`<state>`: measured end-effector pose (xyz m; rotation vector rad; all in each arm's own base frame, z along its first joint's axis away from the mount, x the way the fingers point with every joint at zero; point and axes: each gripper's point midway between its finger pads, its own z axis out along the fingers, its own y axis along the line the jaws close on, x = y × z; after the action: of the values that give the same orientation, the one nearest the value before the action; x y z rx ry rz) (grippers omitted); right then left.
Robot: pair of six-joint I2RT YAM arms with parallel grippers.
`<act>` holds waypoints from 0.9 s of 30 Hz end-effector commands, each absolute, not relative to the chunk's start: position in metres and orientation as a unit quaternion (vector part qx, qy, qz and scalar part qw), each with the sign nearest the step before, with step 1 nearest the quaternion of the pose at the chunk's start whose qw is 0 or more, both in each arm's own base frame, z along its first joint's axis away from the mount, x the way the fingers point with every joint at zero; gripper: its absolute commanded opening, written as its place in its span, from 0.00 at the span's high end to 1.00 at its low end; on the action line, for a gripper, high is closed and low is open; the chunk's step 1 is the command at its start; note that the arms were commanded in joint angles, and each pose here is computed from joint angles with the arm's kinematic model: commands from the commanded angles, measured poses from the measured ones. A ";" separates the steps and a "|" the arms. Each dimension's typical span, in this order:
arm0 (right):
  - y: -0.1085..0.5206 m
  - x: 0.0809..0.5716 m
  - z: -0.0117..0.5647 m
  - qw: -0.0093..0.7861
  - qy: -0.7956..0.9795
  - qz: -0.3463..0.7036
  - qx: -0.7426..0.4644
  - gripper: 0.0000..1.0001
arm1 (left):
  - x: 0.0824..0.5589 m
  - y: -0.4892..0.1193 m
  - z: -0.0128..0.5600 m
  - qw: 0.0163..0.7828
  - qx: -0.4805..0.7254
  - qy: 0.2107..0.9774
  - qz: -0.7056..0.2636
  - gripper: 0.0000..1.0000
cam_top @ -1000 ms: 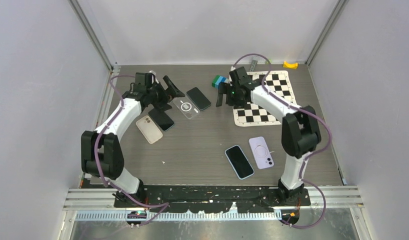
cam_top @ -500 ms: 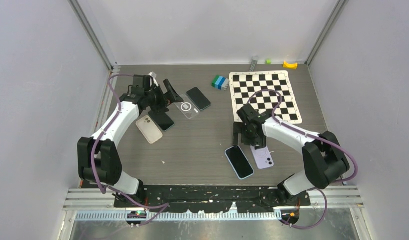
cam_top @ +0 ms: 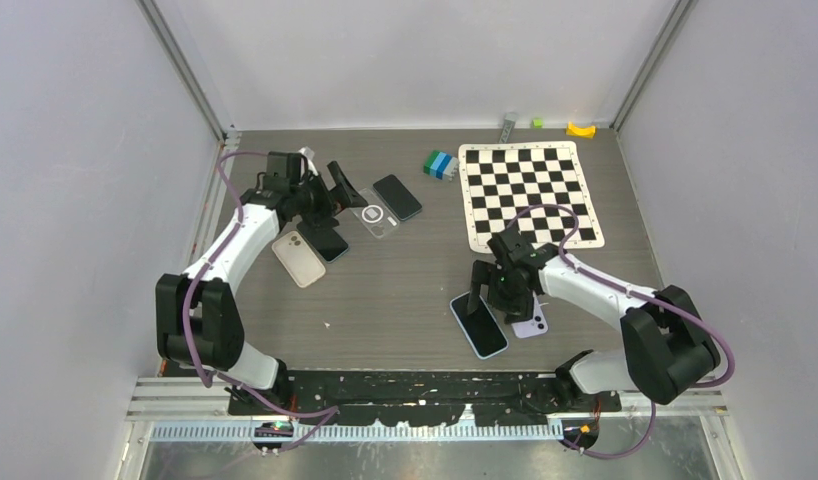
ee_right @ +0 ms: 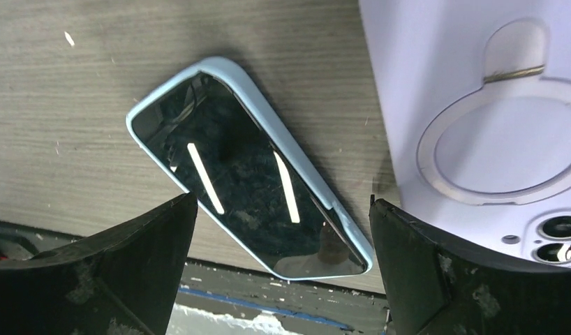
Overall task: Take the phone out of the phone case
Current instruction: Pick up the phone at the center of the board.
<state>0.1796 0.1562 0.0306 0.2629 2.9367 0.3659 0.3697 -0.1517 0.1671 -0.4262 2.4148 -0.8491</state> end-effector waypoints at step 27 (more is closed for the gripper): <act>0.179 0.160 0.007 0.117 0.993 -0.015 -0.030 0.02 | 0.363 -0.132 0.171 0.304 -0.135 0.904 -0.268 0.00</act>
<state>0.1418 0.1845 0.0123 -0.1249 2.9822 0.0545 0.3627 -0.1429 0.1534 -0.4113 2.4631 -0.7705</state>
